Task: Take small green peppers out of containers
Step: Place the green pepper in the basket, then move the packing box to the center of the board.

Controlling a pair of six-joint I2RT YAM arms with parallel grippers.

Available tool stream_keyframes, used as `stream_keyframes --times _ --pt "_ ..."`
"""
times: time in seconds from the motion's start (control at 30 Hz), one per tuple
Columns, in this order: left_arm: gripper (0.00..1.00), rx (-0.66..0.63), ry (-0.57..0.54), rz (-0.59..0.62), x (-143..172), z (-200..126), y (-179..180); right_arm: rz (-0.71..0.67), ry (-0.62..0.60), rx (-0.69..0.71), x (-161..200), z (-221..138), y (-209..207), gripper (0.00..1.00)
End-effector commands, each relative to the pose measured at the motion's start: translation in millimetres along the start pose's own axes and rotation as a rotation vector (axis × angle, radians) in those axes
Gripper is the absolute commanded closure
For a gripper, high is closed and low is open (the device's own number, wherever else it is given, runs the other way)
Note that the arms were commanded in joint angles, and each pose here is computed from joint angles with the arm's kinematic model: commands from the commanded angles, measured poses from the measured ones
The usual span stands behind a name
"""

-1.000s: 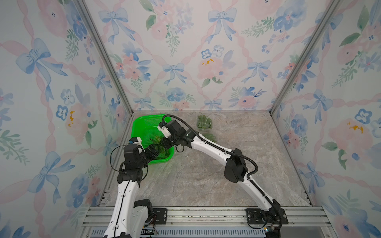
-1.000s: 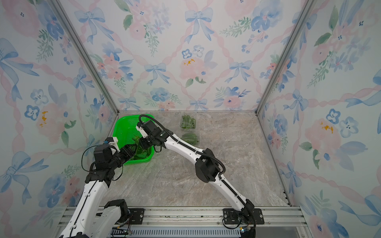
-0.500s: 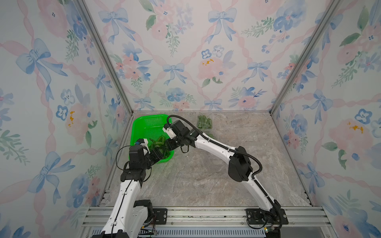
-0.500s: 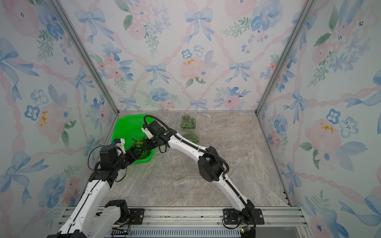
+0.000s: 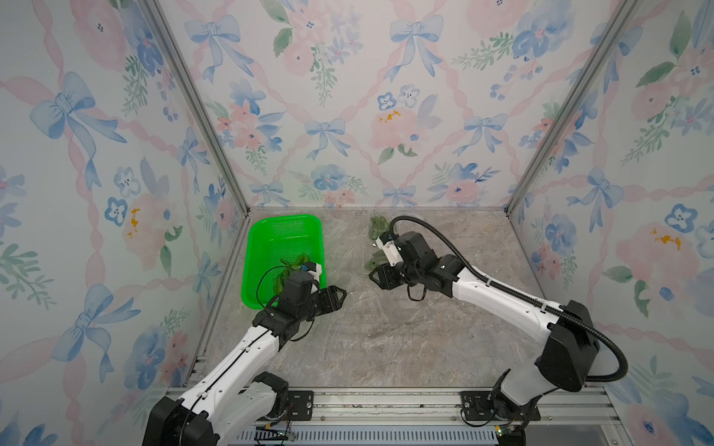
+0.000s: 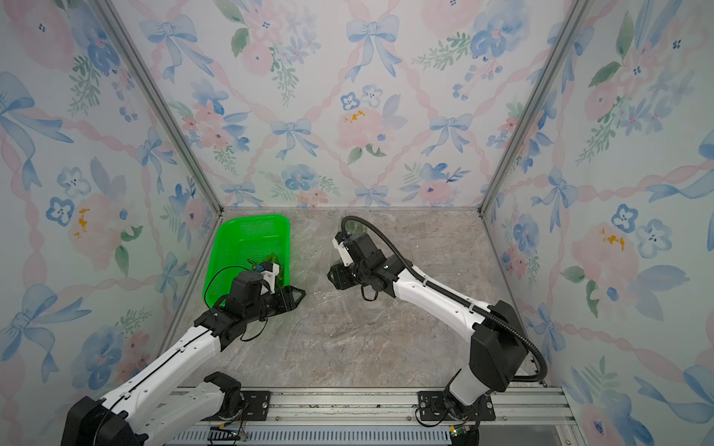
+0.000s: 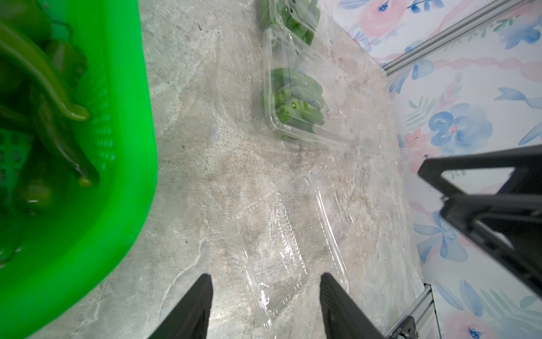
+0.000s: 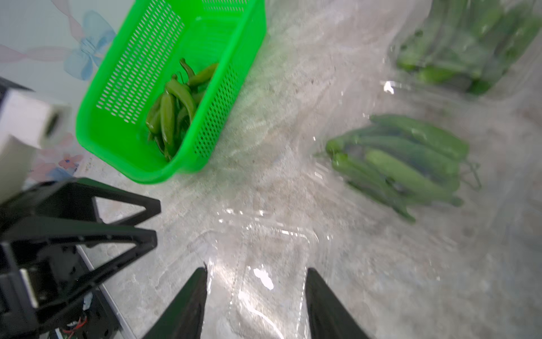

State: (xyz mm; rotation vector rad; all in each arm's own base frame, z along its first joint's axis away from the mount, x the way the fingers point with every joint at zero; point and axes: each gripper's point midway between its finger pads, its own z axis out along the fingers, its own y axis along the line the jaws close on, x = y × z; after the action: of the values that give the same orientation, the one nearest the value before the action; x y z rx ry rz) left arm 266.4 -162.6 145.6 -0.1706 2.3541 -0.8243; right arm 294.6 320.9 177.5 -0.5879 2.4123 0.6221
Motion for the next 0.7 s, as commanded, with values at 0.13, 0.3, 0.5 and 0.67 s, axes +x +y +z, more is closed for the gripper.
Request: stream_keyframes --times 0.13,0.3,0.5,0.67 --pt "0.38 -0.008 -0.061 0.047 -32.0 1.1 -26.2 0.046 0.126 0.223 69.3 4.4 -47.9 0.45" --pt "0.38 -0.032 -0.046 0.081 -43.0 15.5 -31.8 0.025 0.169 0.274 81.5 9.1 -56.4 0.44" --pt "0.38 -0.083 -0.052 0.099 -53.8 30.1 -27.9 0.002 0.192 0.255 81.5 16.8 -46.0 0.42" --pt "0.38 -0.088 -0.029 0.114 -56.9 44.9 -29.1 -0.006 0.24 0.237 89.0 32.5 -41.2 0.41"
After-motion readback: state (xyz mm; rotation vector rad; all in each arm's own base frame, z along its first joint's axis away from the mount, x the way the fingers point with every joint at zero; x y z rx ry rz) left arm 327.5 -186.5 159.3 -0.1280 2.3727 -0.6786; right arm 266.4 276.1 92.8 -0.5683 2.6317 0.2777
